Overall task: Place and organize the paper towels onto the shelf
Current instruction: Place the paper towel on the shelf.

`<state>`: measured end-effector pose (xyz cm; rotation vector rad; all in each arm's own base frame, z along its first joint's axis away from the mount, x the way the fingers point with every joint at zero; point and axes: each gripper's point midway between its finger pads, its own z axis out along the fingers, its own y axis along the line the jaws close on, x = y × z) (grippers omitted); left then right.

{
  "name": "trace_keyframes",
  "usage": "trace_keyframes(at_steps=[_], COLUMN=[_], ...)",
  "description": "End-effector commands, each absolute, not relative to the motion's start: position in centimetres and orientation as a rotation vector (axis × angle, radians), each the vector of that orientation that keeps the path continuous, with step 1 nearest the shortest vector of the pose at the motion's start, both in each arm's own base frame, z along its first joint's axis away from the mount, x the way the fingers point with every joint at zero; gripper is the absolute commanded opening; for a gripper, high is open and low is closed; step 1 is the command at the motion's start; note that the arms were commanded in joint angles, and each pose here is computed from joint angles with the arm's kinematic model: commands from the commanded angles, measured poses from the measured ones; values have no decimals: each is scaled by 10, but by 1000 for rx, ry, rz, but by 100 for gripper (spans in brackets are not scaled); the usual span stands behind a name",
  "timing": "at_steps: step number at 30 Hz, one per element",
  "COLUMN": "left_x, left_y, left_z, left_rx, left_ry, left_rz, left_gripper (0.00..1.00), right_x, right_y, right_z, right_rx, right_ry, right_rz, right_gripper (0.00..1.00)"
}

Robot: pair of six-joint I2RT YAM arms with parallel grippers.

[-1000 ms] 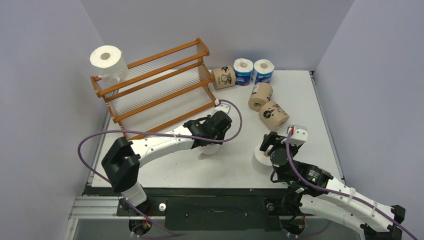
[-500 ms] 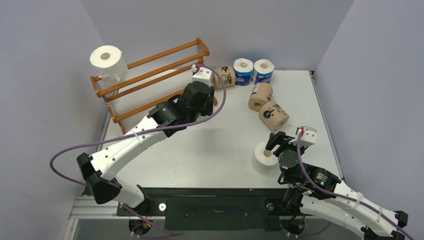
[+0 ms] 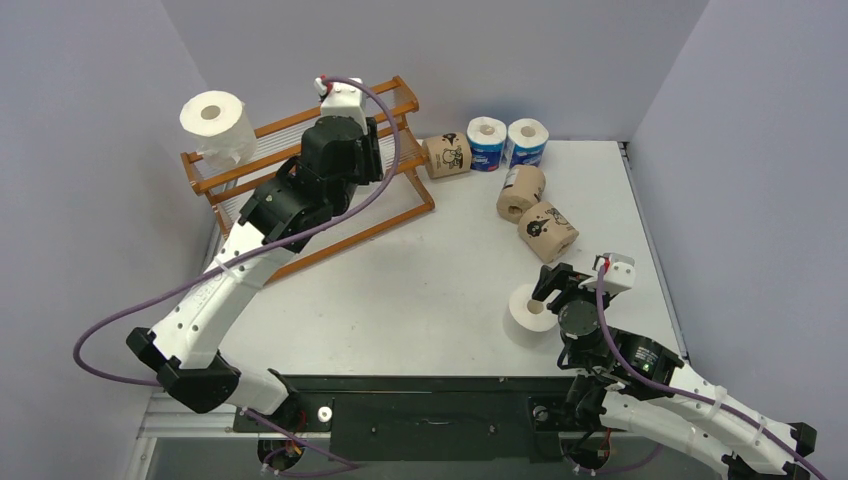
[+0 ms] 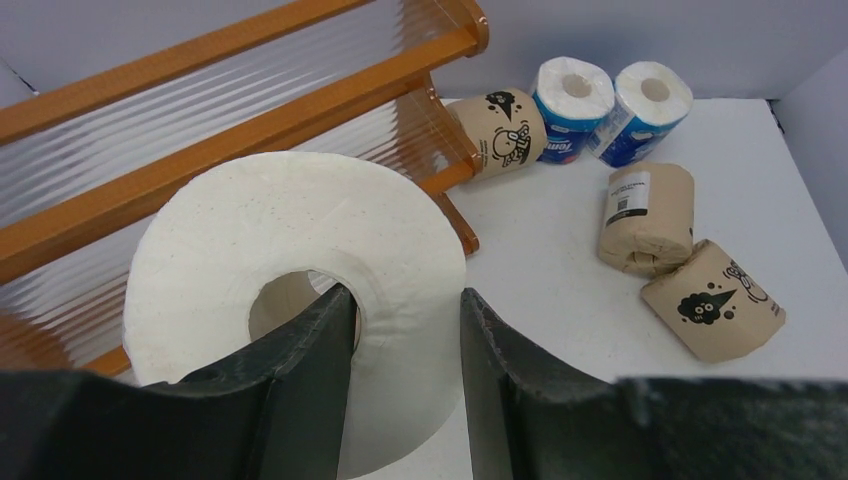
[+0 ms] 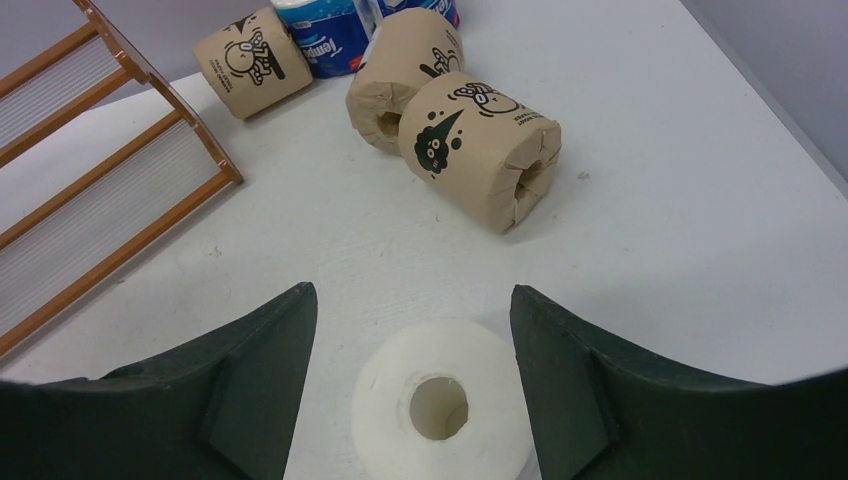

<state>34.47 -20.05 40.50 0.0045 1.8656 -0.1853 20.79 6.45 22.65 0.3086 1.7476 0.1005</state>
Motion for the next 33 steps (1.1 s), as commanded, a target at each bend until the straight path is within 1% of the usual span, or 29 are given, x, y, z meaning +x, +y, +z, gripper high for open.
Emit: trace_keyframes(at_steps=[1,6,14,19,33], left_x=[343,350,363,380,426], left_y=[-172,-154,-106,-90,-76], left_z=[476,500,527,523,508], left_rx=[-91,-127,-227,-255,-313], left_ry=[1668,1578,1481,1491,1567], left_rz=[-211,-193,-99,-64,-55], left_gripper=[18,19,21,21,22], right_x=[208,208,210,210,211], right_y=[62,67,71,71,74], right_z=[236,232,230,230,224], right_rx=[342,326,315,313,309], right_ry=[1725,1737,1745,1743,1752], right_rz=[129,138,141,137,140], right_gripper=[66,66,66,65,65])
